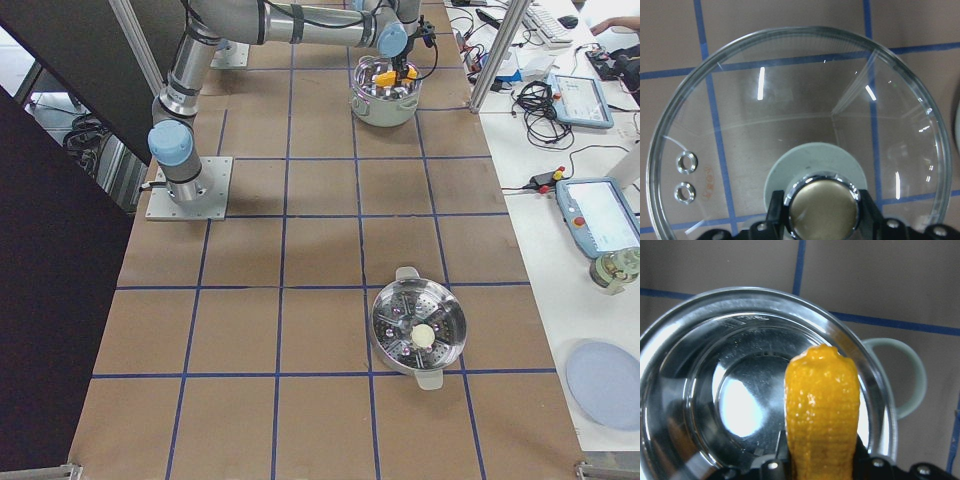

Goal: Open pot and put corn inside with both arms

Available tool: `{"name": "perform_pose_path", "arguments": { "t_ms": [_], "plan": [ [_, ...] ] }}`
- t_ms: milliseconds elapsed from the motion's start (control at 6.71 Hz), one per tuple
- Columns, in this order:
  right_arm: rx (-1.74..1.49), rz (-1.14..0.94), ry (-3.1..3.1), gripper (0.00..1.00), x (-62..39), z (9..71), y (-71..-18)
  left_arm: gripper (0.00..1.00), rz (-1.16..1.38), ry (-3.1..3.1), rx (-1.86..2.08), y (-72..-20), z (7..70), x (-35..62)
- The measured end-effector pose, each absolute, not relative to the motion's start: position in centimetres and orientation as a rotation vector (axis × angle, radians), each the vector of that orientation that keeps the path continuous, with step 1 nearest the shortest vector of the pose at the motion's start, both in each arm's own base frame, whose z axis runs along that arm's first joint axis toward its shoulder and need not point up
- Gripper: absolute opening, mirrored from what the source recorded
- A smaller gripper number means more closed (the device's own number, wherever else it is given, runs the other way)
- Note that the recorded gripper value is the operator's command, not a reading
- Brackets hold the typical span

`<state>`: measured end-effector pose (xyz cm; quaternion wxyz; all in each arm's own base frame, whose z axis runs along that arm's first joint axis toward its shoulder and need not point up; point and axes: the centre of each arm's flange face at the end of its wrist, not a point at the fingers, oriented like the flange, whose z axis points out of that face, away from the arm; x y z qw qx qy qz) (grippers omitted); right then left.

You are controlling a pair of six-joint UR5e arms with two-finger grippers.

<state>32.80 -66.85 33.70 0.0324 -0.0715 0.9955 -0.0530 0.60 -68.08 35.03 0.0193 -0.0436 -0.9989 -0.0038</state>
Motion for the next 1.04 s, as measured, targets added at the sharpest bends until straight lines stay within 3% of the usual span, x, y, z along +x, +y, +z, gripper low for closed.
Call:
{"name": "perform_pose_path", "arguments": {
  "t_ms": [447, 596, 745, 894, 1043],
  "plan": [
    [-0.222, -0.137, 3.062, 0.13, 36.3, 28.4, -67.2, 0.07, -0.027, -3.085, -0.067, -67.1, 25.6, 2.6],
    [-0.229, -0.106, 3.066, 0.14, 36.6, 26.7, -67.2, 0.23, -0.034, -3.046, -0.049, -67.3, 24.0, 2.2],
    [-0.234, -0.087, 3.069, 0.16, 36.7, 25.2, -67.0, 0.99, -0.035, -3.010, -0.040, -67.4, 23.1, 1.7],
    [-0.236, -0.081, 3.072, 0.42, 36.8, 24.0, -67.0, 1.00, -0.034, -2.995, -0.038, -67.4, 22.8, 1.4],
    [-0.236, -0.073, 3.077, 0.93, 36.8, 23.2, -67.1, 1.00, -0.025, -2.991, -0.043, -67.4, 23.1, 0.9]
  ]
}}
